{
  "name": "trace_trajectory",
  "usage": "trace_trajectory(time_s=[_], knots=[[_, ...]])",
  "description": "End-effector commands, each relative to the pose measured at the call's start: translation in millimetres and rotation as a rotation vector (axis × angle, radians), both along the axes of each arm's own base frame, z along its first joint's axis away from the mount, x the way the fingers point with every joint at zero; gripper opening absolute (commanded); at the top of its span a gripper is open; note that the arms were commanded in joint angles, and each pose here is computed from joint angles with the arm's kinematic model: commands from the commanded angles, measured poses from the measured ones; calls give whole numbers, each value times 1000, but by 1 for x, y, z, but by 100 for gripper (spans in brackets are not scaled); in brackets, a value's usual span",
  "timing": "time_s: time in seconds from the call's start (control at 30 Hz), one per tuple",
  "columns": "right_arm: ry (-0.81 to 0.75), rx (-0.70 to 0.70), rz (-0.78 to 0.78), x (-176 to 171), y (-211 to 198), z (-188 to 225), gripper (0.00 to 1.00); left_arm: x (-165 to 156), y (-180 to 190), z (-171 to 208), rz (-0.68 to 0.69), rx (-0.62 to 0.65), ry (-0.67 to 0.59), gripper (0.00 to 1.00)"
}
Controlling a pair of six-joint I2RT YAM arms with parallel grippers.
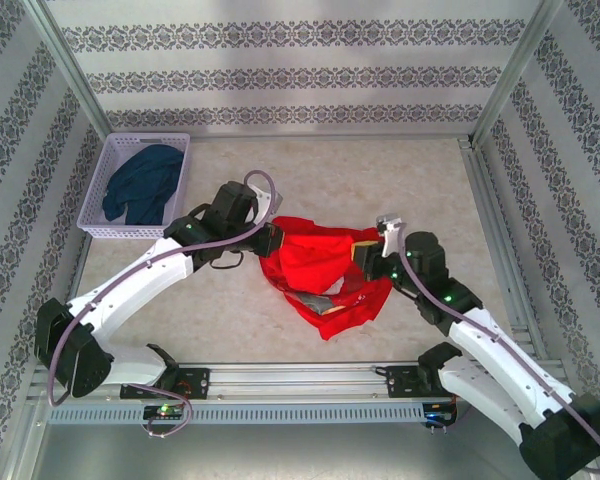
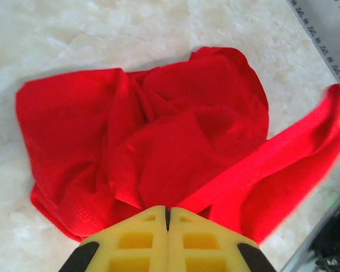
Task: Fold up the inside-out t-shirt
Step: Adjust the T-shirt at the center of the table.
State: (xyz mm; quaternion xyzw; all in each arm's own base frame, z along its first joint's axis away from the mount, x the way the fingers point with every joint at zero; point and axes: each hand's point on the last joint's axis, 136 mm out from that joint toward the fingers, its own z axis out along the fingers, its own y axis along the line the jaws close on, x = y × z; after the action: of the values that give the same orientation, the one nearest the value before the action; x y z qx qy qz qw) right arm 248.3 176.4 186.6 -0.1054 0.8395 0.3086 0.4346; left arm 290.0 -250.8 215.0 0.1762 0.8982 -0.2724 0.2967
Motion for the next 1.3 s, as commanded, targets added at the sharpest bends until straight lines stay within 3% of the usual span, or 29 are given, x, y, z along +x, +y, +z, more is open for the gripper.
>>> trace_trajectory(time_s=[0.0,0.13,0.27,0.43,0.7,0.83,0.97,1.1,1.27], knots=[[78,-174,-139,-3,-22,-41,20,5,-13,25,-35,-120,-44,0],[-27,-259,-48,-14,-10,-23,38,1,-20,29,-82,-145,-54,0],[-183,-189,109,-22,18,18,51,-2,-23,36,-119,-160,-73,0],[-198,-165,319,-23,59,30,68,-8,-28,43,-175,-180,-84,0],[-113,-18,544,-3,86,36,77,-17,-29,52,-235,-185,-120,0],[-95,-15,627,-4,96,30,66,-19,-29,51,-244,-181,-116,0],[-52,20,687,-7,107,26,38,-16,-27,50,-230,-166,-120,0],[-58,-46,616,1,98,24,5,-4,-12,43,-132,-86,-139,0],[-119,2,520,3,99,71,0,21,34,18,104,132,-168,0]])
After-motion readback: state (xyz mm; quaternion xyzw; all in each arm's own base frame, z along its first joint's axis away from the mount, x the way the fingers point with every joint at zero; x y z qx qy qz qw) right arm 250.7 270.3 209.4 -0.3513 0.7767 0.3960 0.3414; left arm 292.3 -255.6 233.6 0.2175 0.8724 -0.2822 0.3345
